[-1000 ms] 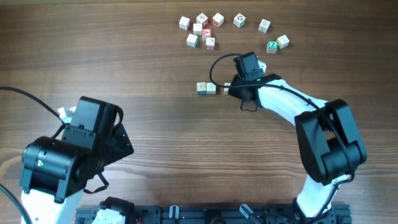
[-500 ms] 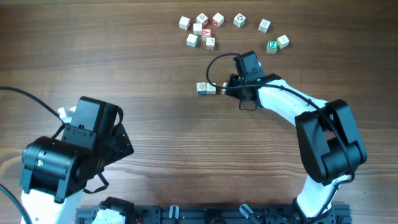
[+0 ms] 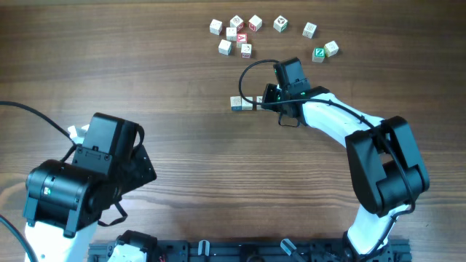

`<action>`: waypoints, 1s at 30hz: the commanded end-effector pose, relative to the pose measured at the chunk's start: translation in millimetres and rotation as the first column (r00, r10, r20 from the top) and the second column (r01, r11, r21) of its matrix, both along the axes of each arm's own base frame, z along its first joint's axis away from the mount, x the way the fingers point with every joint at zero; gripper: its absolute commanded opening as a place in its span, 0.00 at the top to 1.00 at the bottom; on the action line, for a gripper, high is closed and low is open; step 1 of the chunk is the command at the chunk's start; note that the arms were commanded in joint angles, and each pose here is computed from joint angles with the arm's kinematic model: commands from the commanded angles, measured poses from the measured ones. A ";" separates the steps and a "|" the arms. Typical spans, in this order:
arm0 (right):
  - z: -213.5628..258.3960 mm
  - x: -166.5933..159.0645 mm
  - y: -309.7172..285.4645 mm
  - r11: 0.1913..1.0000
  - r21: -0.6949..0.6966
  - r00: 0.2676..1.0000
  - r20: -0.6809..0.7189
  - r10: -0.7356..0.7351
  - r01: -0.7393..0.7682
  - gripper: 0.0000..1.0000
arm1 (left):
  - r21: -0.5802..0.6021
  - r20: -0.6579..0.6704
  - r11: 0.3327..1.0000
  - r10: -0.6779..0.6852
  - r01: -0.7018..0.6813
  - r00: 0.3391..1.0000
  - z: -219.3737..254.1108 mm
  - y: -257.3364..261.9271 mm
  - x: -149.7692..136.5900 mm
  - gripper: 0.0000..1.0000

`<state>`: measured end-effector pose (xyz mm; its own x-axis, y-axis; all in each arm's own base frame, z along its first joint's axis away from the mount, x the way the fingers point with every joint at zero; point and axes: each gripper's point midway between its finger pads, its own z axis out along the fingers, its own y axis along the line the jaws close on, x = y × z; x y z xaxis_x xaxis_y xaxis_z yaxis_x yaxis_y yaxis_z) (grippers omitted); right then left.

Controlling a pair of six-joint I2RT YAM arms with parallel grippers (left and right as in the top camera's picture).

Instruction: Form a horizontal line

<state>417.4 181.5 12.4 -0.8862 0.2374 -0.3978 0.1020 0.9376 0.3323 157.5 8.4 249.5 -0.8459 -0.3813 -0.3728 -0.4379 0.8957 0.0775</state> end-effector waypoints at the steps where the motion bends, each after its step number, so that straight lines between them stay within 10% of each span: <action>1: 9.5 -0.2 8.8 0.998 0.028 0.998 0.028 0.061 -0.062 0.95 | 0.011 0.003 1.000 0.024 -0.024 1.000 -0.2 3.3 0.5 0.00; 30: -0.8 -18.5 6.6 0.998 0.048 0.996 -0.082 -0.024 0.028 0.95 | 0.011 0.003 1.000 0.024 -0.024 1.000 -0.2 3.3 0.5 0.00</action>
